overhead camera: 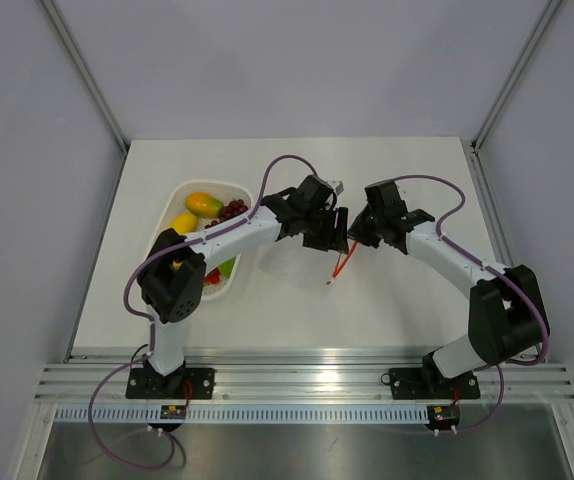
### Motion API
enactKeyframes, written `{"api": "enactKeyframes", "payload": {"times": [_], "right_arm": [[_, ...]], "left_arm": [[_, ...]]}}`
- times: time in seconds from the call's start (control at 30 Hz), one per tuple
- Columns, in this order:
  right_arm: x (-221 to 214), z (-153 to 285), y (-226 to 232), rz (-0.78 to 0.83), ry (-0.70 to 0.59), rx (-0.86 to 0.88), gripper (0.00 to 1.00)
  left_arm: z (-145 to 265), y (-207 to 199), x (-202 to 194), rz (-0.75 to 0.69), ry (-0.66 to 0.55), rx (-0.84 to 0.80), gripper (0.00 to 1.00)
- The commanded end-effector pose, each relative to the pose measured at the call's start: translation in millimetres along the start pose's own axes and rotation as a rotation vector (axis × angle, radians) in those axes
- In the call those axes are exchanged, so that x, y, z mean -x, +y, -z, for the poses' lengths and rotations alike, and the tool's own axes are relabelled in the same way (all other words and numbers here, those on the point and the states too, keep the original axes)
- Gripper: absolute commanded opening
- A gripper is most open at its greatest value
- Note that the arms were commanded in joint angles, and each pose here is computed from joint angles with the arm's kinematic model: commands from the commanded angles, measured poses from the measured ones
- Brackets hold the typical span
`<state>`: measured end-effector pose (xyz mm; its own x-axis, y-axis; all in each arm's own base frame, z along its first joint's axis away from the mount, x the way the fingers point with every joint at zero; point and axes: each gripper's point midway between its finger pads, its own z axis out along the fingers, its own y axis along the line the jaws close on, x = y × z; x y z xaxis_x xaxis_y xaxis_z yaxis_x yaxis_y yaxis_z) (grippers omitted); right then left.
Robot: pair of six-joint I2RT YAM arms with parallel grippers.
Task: Place the food in the zip-top bag and seal the zipper
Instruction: Pick up the zipper food storage bag at the center of the board, then open the zipper of the food storage bag.
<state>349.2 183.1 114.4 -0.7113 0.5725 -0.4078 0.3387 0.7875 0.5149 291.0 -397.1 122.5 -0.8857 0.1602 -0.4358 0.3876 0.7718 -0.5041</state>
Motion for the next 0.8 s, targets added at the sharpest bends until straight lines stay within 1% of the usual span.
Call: {"api": "enactKeyframes", "payload": {"times": [0.0, 0.1, 0.13, 0.23, 0.3, 0.4, 0.43, 0.47, 0.5, 0.6, 0.63, 0.7, 0.77], "right_arm": [[6, 12, 24, -0.011, -0.019, 0.082, 0.00], [5, 14, 25, -0.011, -0.017, 0.089, 0.00], [6, 16, 26, -0.010, -0.020, 0.094, 0.00], [4, 19, 25, -0.009, -0.018, 0.095, 0.00], [4, 21, 23, -0.013, -0.020, 0.096, 0.00], [5, 24, 21, 0.000, -0.029, 0.092, 0.00], [6, 26, 22, 0.012, -0.035, 0.099, 0.05], [8, 28, 21, 0.039, -0.046, 0.099, 0.19], [12, 33, 21, 0.051, -0.068, 0.100, 0.39], [26, 53, 29, 0.105, -0.124, 0.125, 0.57], [30, 58, 30, 0.125, -0.140, 0.130, 0.63], [37, 71, 33, 0.129, -0.177, 0.139, 0.64], [40, 74, 33, 0.136, -0.190, 0.146, 0.64]], "left_arm": [[-4, 1, 15, -0.031, -0.036, 0.039, 0.61], [-7, 2, 15, -0.019, -0.032, 0.051, 0.54], [-8, 3, 16, -0.017, -0.038, 0.054, 0.50], [-10, 5, 19, -0.015, -0.044, 0.065, 0.42], [-9, 7, 21, -0.016, -0.049, 0.084, 0.40], [-9, 11, 22, -0.014, -0.051, 0.097, 0.14], [-8, 15, 24, -0.006, -0.052, 0.103, 0.03], [-5, 15, 24, 0.001, -0.046, 0.091, 0.00], [-3, 13, 26, 0.005, -0.047, 0.075, 0.00], [9, 15, 32, 0.051, -0.063, 0.007, 0.00], [12, 21, 30, 0.078, -0.047, -0.019, 0.00], [23, 20, 37, 0.096, -0.072, -0.043, 0.00], [29, 23, 41, 0.105, -0.082, -0.042, 0.00]]}}
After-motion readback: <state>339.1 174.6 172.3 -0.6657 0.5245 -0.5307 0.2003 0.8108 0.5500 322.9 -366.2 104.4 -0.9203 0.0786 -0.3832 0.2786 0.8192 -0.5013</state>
